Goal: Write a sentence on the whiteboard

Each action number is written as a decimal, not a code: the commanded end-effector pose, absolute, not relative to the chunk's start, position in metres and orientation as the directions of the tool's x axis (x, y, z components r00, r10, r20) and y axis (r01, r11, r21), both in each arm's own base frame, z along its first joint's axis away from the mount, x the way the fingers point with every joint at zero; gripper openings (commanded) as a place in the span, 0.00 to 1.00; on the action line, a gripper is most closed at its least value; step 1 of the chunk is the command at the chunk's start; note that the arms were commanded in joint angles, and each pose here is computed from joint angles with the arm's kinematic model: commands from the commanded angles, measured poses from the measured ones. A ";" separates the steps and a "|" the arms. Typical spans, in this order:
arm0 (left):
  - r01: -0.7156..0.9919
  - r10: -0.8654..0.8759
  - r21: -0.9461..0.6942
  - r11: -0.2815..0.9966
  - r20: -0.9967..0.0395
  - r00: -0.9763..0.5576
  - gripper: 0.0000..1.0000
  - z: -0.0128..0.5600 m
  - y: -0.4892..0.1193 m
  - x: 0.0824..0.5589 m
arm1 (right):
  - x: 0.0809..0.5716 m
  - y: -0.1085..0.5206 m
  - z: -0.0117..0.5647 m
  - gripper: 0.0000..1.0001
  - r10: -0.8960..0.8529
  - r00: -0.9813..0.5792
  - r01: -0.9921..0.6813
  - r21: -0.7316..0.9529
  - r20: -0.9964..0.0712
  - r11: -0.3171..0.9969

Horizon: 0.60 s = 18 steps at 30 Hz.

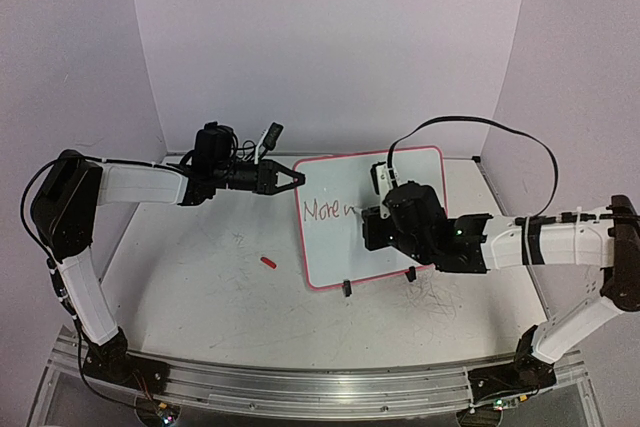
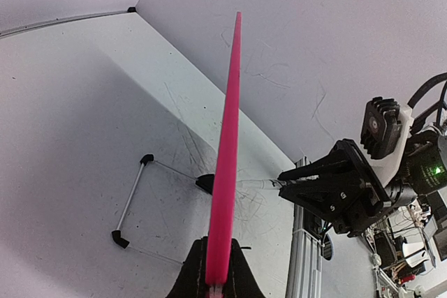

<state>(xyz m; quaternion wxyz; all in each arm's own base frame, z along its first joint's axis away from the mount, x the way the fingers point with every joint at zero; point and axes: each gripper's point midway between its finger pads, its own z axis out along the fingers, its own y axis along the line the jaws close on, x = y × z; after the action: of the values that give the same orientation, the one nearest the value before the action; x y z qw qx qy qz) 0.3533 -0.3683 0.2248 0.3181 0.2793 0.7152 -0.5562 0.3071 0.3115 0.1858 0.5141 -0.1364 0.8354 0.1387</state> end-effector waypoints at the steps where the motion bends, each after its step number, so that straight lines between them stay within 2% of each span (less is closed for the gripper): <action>1: 0.735 0.041 -0.638 0.228 -0.748 -0.662 0.00 0.223 -0.369 0.353 | 0.324 0.309 0.206 0.00 -0.042 -0.389 -0.318 0.091 -0.920 0.944; 12: 0.736 0.042 -0.638 0.226 -0.748 -0.662 0.00 0.223 -0.369 0.353 | 0.304 0.311 0.221 0.00 -0.006 -0.399 -0.409 0.172 -0.917 0.896; 18: 0.737 0.041 -0.637 0.228 -0.750 -0.661 0.00 0.223 -0.369 0.353 | 0.314 0.306 0.219 0.00 0.009 -0.406 -0.387 0.181 -0.914 0.904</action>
<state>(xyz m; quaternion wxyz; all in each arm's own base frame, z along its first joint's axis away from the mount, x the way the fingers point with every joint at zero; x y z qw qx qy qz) 0.3529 -0.3685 0.2251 0.3178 0.2806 0.7142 -0.5569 0.3074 0.3073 0.2076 0.5222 -0.1297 0.8254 0.1706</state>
